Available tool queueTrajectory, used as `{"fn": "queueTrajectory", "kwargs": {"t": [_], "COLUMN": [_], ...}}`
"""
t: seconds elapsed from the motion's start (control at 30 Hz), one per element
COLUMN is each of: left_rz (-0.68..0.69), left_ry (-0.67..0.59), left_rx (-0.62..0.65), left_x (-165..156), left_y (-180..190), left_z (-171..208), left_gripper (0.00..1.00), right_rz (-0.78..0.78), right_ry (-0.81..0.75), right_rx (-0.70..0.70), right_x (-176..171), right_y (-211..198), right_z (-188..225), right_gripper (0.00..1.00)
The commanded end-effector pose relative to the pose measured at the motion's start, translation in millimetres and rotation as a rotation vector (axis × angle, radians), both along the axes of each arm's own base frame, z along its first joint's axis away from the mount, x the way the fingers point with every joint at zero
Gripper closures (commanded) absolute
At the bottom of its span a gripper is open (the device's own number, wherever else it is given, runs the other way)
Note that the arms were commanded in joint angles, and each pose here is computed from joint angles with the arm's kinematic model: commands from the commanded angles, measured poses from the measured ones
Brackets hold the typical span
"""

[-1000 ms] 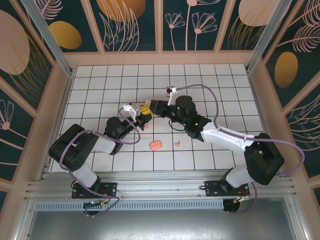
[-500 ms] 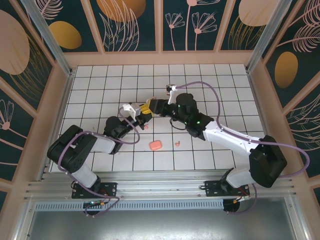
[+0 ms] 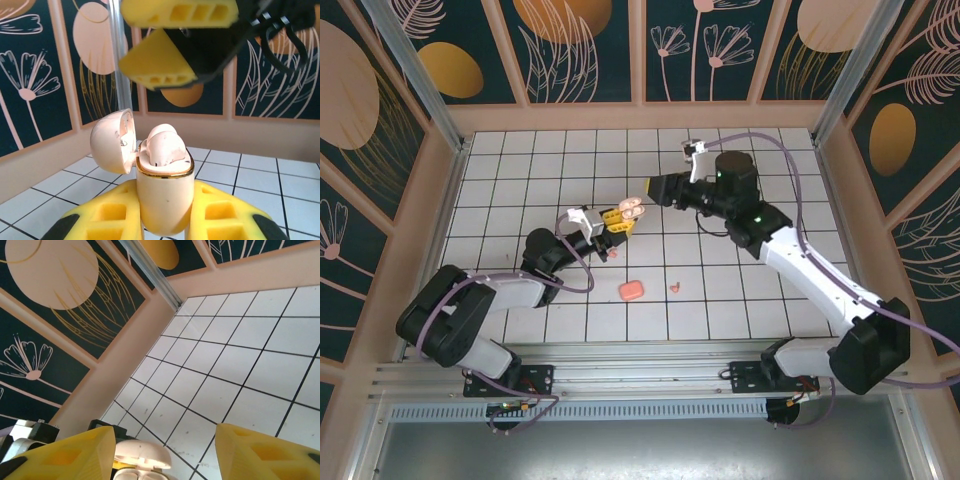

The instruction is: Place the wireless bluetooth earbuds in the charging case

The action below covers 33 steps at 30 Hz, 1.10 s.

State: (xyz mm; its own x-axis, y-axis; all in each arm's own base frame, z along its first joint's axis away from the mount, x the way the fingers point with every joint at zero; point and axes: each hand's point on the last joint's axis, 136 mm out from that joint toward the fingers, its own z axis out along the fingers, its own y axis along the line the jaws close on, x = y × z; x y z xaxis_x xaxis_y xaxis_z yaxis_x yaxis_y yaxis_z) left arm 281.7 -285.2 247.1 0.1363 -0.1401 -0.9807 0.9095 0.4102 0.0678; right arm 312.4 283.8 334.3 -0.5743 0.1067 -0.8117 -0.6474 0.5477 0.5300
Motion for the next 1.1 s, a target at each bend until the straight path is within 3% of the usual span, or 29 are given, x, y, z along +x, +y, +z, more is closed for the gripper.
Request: {"fn": "queueTrajectory", "kwargs": {"t": [0.0, 0.23, 0.37, 0.57, 0.73, 1.07], "left_rz": [-0.062, -0.082, -0.076, -0.080, -0.083, -0.086], "left_ry": [-0.048, -0.081, -0.094, -0.100, -0.102, -0.108], "left_rx": [0.063, 0.167, 0.203, 0.220, 0.223, 0.225], "left_x": [-9.9, -13.6, -14.2, -15.4, -16.6, -17.3], "left_y": [-7.8, -10.3, -9.6, -9.5, -9.2, -9.6], "left_z": [3.2, -4.6, -7.1, -8.0, -8.0, -6.2], "left_gripper": [0.89, 0.89, 0.89, 0.89, 0.89, 0.88], "right_rz": [0.157, 0.333, 0.517, 0.535, 0.602, 0.726], "right_ry": [-0.087, -0.335, -0.550, -0.809, -0.830, -0.835], "right_rx": [-0.125, -0.336, -0.482, -0.679, -0.827, -0.836], "right_x": [-26.4, -43.0, -62.7, -52.5, -41.4, -42.4], "right_y": [-0.4, -3.7, -8.7, -17.4, -8.2, 22.3], "right_z": [9.6, 7.5, -5.1, -18.1, -41.8, -68.2], "right_gripper": [0.42, 0.39, 0.28, 0.16, 0.16, 0.16]}}
